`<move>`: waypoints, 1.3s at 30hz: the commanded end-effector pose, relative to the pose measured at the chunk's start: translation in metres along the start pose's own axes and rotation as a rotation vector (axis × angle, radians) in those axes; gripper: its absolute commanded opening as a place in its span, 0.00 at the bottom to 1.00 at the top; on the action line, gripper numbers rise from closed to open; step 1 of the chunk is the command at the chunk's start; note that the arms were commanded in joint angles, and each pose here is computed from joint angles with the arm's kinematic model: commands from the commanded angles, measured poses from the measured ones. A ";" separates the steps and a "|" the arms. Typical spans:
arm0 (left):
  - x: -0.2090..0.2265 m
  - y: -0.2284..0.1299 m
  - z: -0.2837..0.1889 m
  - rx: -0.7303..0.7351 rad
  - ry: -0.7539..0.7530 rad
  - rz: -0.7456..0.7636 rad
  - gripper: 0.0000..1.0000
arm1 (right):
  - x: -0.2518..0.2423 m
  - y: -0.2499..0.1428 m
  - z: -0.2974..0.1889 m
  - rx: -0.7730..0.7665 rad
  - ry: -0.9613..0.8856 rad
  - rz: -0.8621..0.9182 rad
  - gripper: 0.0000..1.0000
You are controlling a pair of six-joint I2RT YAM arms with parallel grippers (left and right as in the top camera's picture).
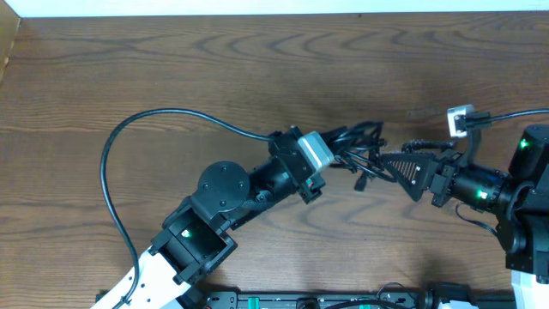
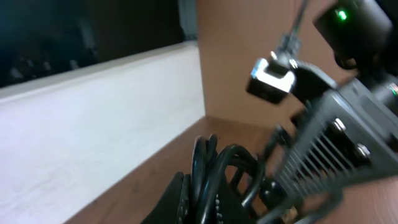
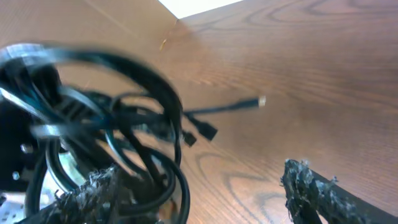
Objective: Untangle cables
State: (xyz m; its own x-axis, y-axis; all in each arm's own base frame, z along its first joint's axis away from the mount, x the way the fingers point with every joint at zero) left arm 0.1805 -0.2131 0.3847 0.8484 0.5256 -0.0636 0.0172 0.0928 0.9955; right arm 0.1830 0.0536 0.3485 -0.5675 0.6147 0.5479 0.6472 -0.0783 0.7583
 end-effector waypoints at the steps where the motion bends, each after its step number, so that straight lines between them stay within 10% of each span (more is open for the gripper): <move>1: 0.007 0.018 -0.003 -0.084 0.103 -0.048 0.08 | 0.009 -0.001 0.003 0.019 0.060 -0.052 0.77; 17: 0.014 0.027 -0.006 -0.156 0.186 -0.094 0.07 | 0.009 -0.004 0.007 0.039 0.026 -0.081 0.73; 29: 0.003 -0.012 -0.004 0.114 0.037 0.023 0.07 | 0.017 0.024 0.005 -0.093 0.073 -0.081 0.79; 39: -0.007 -0.002 -0.003 0.052 -0.071 0.028 0.08 | 0.016 0.018 0.006 -0.064 0.075 -0.043 0.79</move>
State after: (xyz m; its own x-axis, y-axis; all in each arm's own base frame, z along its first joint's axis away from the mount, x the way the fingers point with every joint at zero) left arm 0.1783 -0.2149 0.3680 0.8634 0.5006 -0.0635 0.0728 0.0009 0.9973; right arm 0.1923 0.0645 0.3669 -0.6227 0.5787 0.5267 0.5813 -0.1085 0.8064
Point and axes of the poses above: each gripper's point midway between its finger pads, its own z axis out along the fingers, its own x axis along the line the jaws close on, y = z × x, the point moved 9 cm from there along -z, back along the fingers, and after that the axes turned 9 degrees about -z, right-handed, at the moved point
